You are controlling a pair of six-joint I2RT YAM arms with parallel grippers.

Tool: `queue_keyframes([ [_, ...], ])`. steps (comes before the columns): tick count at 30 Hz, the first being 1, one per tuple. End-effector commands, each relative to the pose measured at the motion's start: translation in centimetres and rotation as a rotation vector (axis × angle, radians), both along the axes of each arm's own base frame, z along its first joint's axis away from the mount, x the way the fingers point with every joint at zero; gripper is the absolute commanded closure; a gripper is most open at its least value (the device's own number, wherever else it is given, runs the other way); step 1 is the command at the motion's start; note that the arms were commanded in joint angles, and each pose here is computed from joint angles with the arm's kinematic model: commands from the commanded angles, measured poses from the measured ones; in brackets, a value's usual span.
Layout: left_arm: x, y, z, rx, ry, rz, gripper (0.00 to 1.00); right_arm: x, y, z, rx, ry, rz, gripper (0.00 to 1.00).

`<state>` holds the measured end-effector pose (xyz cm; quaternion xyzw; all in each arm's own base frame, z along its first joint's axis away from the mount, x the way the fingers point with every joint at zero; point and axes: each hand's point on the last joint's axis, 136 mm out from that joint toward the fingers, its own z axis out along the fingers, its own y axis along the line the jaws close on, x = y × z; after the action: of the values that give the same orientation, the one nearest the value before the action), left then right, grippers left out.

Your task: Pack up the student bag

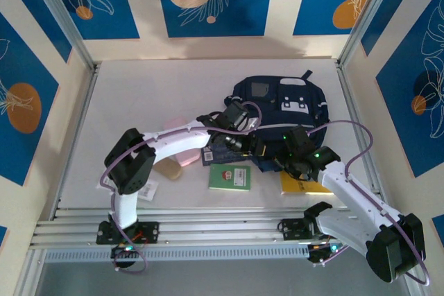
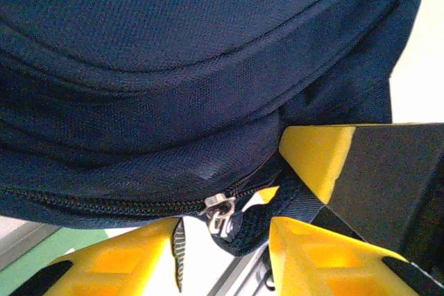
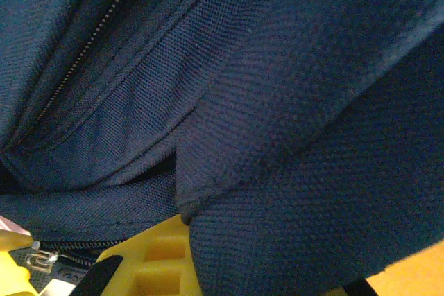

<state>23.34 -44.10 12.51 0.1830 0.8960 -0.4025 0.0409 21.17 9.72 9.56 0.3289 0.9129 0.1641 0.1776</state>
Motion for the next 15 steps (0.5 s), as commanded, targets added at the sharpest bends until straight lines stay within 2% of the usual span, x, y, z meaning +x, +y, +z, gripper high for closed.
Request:
queue_keyframes([
  [1,-0.6,-0.5,-0.3,-0.014,0.023,-0.017,0.66,0.3,0.5,0.4,0.003,-0.022,0.027,1.0],
  [6,-0.6,-1.0,-0.5,-0.016,0.033,-0.027,0.74,0.4,0.7,0.3,0.009,-0.017,0.032,1.0],
  [15,0.1,-1.5,-0.8,-0.007,0.038,-0.003,0.96,0.2,0.9,0.1,0.003,-0.02,0.051,1.0],
])
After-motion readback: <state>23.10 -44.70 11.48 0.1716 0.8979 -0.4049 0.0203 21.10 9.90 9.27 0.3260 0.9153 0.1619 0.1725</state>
